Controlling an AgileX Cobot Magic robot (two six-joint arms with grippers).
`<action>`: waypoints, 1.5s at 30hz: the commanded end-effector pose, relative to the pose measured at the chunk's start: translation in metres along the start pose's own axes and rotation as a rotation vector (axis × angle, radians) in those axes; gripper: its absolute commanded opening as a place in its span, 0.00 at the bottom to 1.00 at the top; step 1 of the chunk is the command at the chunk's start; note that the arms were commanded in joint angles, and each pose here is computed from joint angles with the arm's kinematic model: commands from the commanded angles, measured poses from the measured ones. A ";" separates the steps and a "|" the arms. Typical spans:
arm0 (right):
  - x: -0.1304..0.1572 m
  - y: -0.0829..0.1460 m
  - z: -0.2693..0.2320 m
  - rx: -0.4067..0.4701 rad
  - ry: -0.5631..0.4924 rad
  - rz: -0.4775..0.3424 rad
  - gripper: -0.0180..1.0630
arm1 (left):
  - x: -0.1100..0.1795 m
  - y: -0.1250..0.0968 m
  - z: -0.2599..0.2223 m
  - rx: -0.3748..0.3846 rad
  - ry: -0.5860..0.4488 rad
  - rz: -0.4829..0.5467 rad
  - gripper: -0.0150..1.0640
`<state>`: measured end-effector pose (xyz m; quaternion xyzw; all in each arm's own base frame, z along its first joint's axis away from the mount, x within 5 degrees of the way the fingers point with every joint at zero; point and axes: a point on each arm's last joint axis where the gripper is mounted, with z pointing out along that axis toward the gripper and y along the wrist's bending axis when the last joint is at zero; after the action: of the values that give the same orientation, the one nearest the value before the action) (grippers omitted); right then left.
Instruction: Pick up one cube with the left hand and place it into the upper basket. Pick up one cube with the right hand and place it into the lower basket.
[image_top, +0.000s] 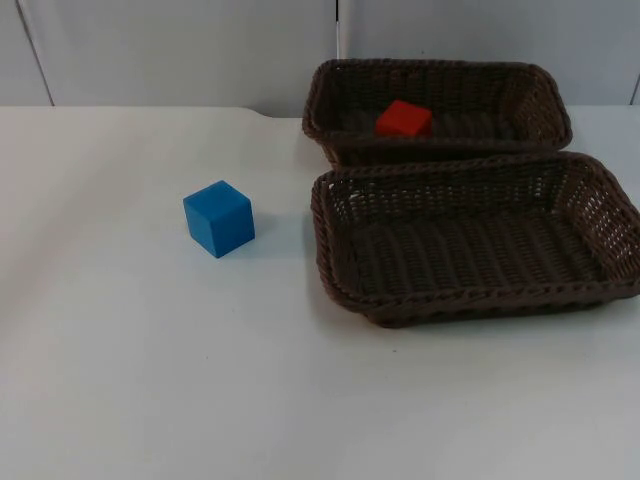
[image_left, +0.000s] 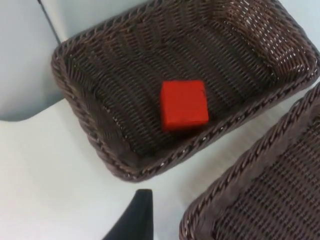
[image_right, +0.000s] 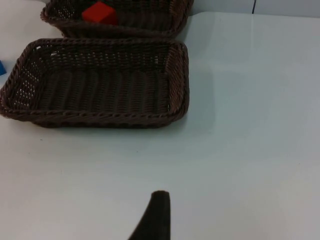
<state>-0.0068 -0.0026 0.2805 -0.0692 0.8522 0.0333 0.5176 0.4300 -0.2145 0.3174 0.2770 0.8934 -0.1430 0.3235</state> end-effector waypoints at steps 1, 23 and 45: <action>0.000 0.000 0.000 0.014 -0.005 -0.006 0.76 | 0.004 -0.003 -0.016 -0.014 -0.040 0.002 0.99; 0.000 0.000 0.000 0.014 -0.005 -0.006 0.76 | 0.151 -0.025 -0.095 -0.110 -0.147 -0.090 0.99; 0.000 0.000 0.000 0.014 -0.005 -0.008 0.76 | 0.222 -0.042 -0.176 -0.178 -0.154 -0.145 0.99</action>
<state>-0.0068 -0.0026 0.2805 -0.0692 0.8522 0.0333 0.5176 0.1820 -0.0869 0.3058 0.1803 0.8874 -0.1172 0.4078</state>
